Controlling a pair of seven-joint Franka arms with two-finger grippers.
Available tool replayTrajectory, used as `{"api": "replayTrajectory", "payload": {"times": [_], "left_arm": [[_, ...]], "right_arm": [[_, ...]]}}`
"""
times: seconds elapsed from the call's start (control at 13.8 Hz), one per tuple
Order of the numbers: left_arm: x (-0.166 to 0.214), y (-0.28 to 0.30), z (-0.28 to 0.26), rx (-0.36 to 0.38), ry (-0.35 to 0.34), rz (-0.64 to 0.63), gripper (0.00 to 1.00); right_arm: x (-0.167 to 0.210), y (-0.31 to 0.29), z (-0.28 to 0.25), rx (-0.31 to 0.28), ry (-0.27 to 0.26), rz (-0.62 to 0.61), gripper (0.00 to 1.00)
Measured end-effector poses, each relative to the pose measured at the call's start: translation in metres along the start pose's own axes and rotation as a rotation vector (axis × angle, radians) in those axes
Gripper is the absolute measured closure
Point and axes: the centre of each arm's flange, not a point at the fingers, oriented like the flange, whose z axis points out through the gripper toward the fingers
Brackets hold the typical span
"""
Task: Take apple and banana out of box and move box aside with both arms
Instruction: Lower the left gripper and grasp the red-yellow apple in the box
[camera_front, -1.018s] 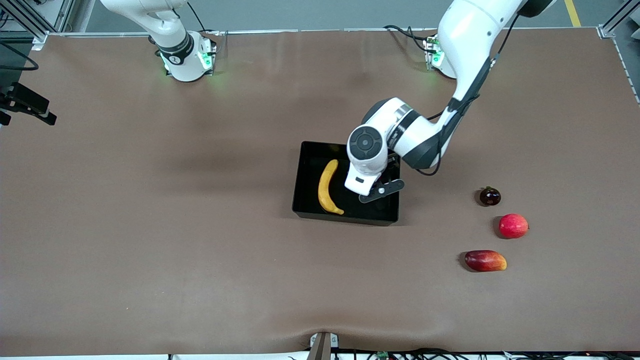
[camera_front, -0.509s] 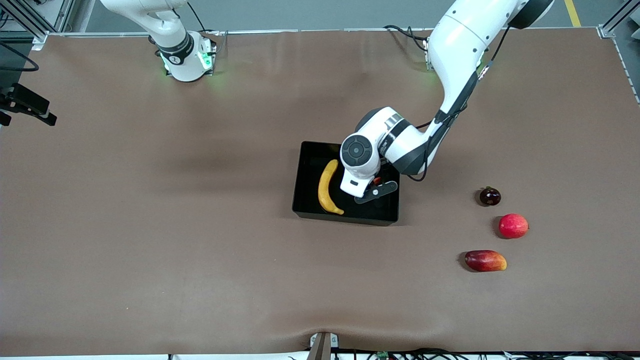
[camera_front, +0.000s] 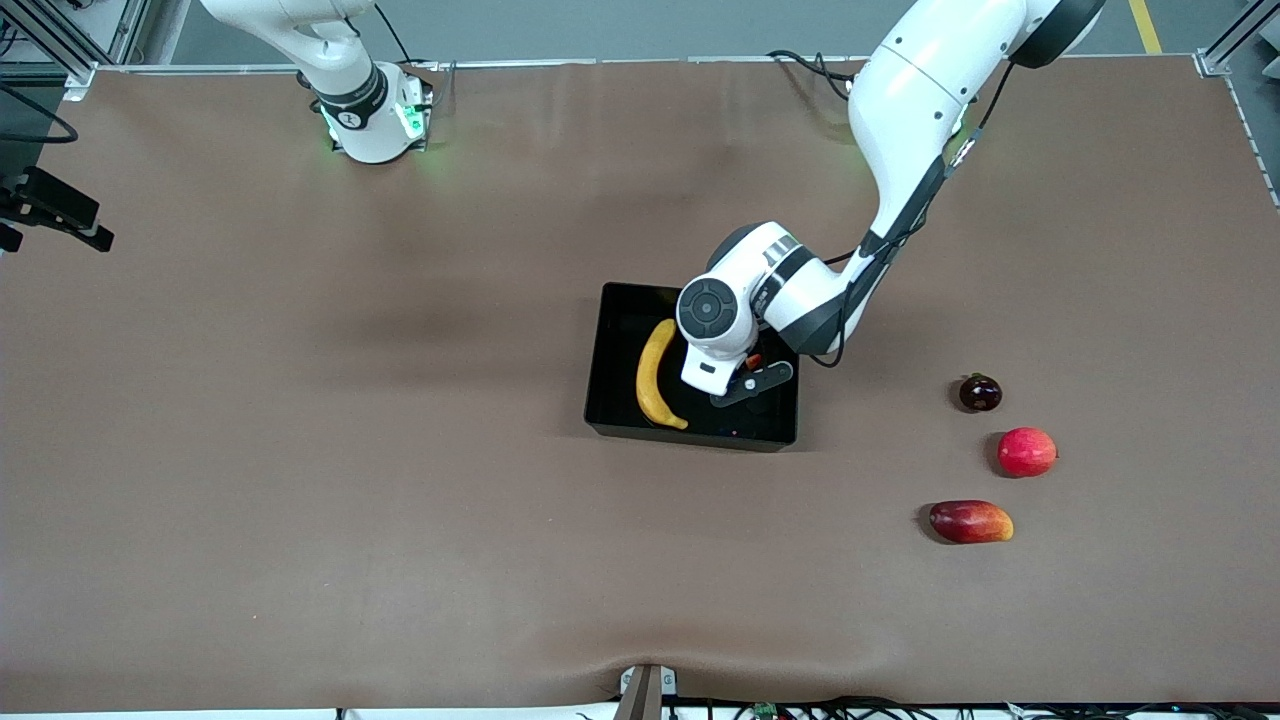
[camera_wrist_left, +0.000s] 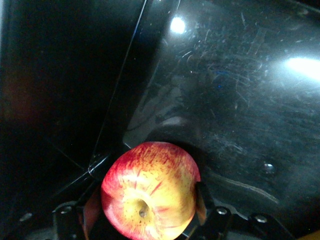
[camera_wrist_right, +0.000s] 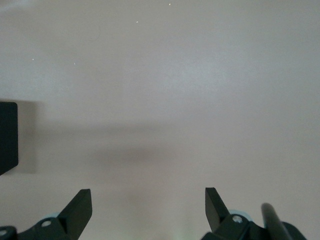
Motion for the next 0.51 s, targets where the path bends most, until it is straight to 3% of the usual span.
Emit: {"api": "replayTrajectory", "payload": {"times": [0.29, 0.51], "left_arm": [[0.006, 0.0, -0.033, -0.042, 0.032, -0.015, 0.21], [0.01, -0.026, -0.126, -0.079, 0.095, -0.051, 0.22]], "right_arm": [[0.0, 0.0, 0.0, 0.0, 0.0, 0.0, 0.0], [0.0, -0.001, 0.0, 0.0, 0.0, -0.001, 0.0]]}}
